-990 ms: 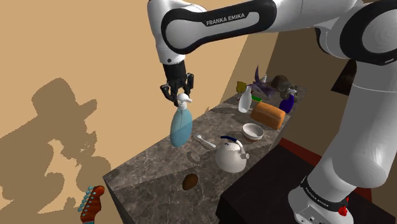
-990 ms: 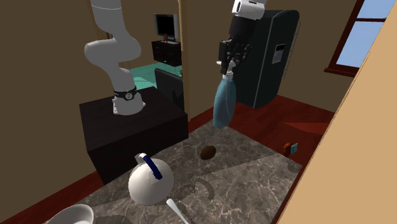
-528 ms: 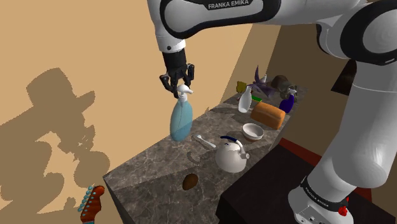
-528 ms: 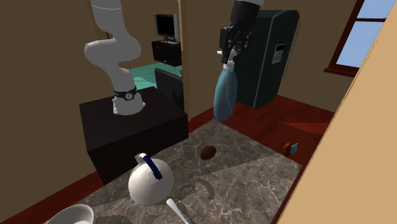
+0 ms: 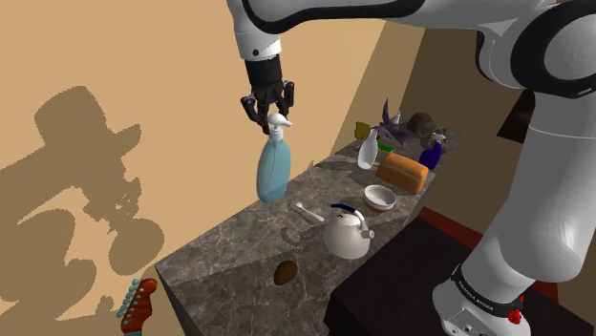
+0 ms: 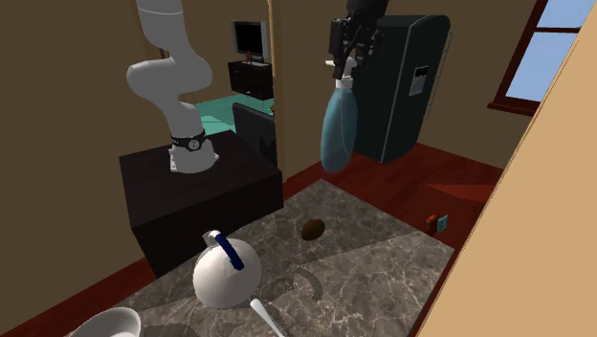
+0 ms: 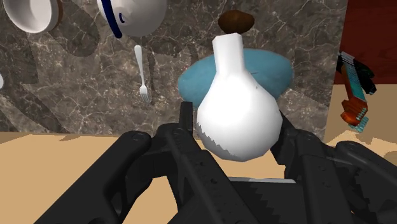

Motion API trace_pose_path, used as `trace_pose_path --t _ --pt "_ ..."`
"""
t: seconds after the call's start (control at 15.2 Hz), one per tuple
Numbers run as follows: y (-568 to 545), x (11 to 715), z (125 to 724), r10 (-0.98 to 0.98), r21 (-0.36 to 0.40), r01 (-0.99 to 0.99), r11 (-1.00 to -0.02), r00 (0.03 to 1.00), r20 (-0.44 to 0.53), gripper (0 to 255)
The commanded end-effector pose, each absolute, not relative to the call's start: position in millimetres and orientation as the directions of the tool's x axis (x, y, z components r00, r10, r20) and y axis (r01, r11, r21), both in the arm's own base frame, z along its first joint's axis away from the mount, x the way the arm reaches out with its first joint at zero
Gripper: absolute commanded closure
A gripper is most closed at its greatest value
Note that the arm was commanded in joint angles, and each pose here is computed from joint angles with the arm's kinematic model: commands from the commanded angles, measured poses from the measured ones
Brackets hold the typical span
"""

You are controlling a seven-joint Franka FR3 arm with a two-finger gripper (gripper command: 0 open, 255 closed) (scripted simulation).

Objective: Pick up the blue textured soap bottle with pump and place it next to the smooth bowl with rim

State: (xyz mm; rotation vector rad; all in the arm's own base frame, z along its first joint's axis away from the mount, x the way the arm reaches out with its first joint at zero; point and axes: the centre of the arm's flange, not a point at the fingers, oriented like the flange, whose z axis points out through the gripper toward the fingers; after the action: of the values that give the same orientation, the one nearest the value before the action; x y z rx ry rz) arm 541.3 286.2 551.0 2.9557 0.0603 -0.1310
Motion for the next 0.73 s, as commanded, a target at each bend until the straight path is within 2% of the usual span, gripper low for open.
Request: trace_pose_path --t 0.0,0.66 --pt "267 544 548 0.032 0.179 0.049 -0.983 0.995 -0.091 255" --pt "141 564 515 0.032 0.179 0.049 -0.983 0.995 -0.091 255"
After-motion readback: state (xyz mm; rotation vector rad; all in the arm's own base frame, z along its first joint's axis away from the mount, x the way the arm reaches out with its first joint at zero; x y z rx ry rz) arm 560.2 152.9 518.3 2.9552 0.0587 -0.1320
